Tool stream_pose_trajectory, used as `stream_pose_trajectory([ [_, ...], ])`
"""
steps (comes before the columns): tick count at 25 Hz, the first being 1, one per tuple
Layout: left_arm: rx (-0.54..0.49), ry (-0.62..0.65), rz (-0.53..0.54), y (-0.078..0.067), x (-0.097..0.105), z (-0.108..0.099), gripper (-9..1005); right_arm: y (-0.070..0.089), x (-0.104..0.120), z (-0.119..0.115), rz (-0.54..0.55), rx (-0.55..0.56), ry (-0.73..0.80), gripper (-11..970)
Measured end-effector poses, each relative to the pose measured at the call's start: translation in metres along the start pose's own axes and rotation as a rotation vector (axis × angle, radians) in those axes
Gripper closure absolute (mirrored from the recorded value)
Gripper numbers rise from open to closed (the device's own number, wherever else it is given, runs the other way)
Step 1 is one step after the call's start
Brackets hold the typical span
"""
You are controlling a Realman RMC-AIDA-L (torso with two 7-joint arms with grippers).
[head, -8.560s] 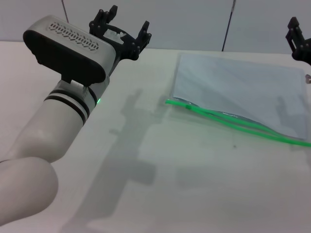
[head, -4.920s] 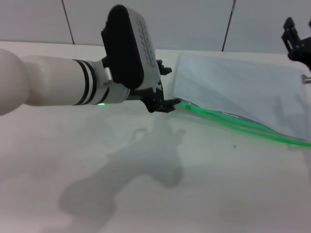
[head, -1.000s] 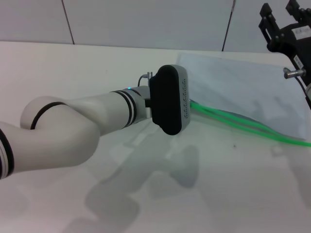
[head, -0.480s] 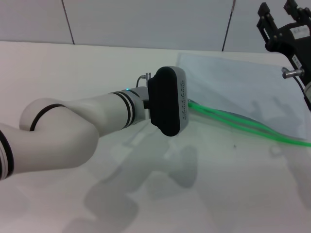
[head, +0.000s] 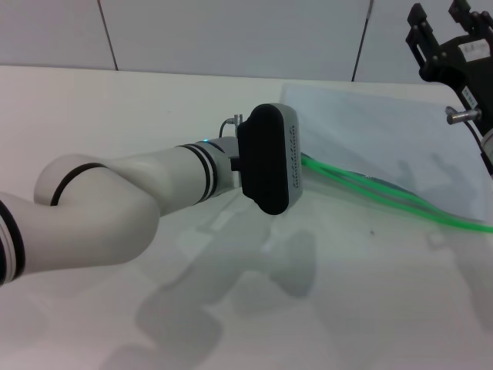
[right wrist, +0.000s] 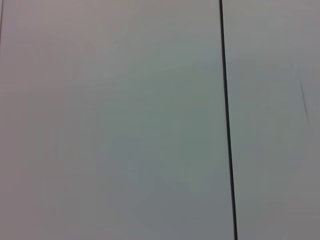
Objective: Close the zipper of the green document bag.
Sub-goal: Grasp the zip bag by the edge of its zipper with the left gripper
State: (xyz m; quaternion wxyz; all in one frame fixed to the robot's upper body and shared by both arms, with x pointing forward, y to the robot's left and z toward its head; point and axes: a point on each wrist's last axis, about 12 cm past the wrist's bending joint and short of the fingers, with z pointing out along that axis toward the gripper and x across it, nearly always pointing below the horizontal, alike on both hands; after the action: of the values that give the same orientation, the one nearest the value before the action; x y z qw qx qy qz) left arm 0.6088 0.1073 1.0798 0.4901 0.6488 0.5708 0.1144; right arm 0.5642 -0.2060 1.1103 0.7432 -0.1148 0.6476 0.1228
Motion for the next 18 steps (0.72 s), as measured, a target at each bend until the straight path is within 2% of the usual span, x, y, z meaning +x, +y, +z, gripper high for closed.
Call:
stream_pose_trajectory([
  [8, 0.002, 0.002, -0.032, -0.0005, 0.0008, 0.0005, 599, 0.0004, 0.0001, 0.0, 0.0, -0.002, 0.001, 382],
  [18, -0.003, 0.003, -0.03, -0.0001, 0.0015, 0.0006, 635, 0.0017, -0.0003, 0.0002, 0.001, -0.006, -0.001, 381],
])
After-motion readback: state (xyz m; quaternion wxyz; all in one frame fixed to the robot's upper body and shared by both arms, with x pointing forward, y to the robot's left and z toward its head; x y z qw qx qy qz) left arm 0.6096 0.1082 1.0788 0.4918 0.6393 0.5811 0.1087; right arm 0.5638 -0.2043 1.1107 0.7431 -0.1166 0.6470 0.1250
